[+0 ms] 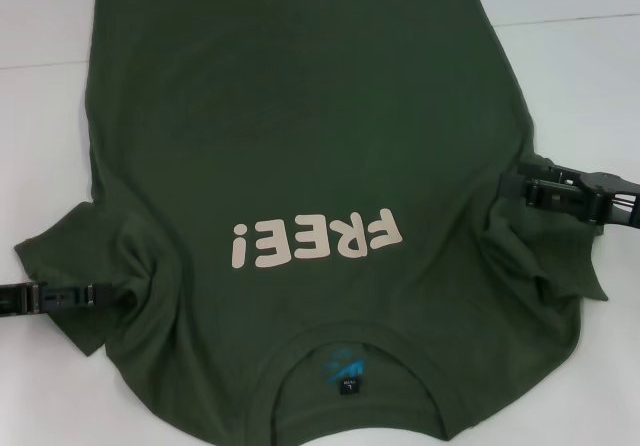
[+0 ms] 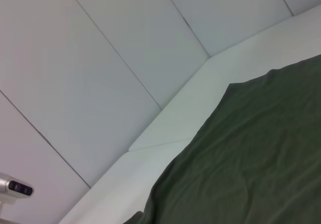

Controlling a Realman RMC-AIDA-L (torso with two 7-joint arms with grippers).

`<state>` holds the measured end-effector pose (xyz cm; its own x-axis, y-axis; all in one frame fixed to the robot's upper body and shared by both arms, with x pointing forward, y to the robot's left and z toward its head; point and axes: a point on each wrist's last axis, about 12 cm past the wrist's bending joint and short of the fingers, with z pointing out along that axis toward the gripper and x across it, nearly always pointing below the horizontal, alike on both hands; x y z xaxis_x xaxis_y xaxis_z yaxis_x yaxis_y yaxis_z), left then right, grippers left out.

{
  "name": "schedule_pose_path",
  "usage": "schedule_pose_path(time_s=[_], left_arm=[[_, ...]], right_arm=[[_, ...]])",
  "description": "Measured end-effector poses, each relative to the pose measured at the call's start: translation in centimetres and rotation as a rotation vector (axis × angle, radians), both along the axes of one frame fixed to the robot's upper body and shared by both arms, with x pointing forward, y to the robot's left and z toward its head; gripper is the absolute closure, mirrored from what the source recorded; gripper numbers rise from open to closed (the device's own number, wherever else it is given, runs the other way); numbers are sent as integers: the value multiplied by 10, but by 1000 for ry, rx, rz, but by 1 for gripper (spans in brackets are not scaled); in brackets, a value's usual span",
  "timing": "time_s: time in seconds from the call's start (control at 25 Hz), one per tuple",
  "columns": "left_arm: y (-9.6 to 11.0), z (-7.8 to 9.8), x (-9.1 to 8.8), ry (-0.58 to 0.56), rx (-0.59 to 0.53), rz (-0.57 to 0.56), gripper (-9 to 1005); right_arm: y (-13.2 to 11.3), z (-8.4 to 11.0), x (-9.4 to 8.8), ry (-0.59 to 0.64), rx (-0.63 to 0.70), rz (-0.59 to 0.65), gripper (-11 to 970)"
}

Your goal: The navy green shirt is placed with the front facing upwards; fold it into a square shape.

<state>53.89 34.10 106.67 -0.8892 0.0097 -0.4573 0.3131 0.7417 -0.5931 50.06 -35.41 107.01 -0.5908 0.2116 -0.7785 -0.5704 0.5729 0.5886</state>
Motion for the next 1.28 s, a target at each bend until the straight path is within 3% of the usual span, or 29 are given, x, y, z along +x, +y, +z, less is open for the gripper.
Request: schedule_pose_path(time_s=[0.16,0.4,0.72,1.16,1.28], left_arm=[[0,1,1,-4,-5,6,124],[-1,2,3,1,-4,14,257],[0,3,5,2,3,16,498],[5,4,4,-10,2,38,927],[4,6,5,-16,1,37,959]], right_arm=[[0,0,0,-1,0,1,48],[1,0,1,-2,2,1,47],[2,0,1,-2,3,-1,47],[0,1,2,-5,3,-7,48],[0,1,2,-7,5,-11,48]])
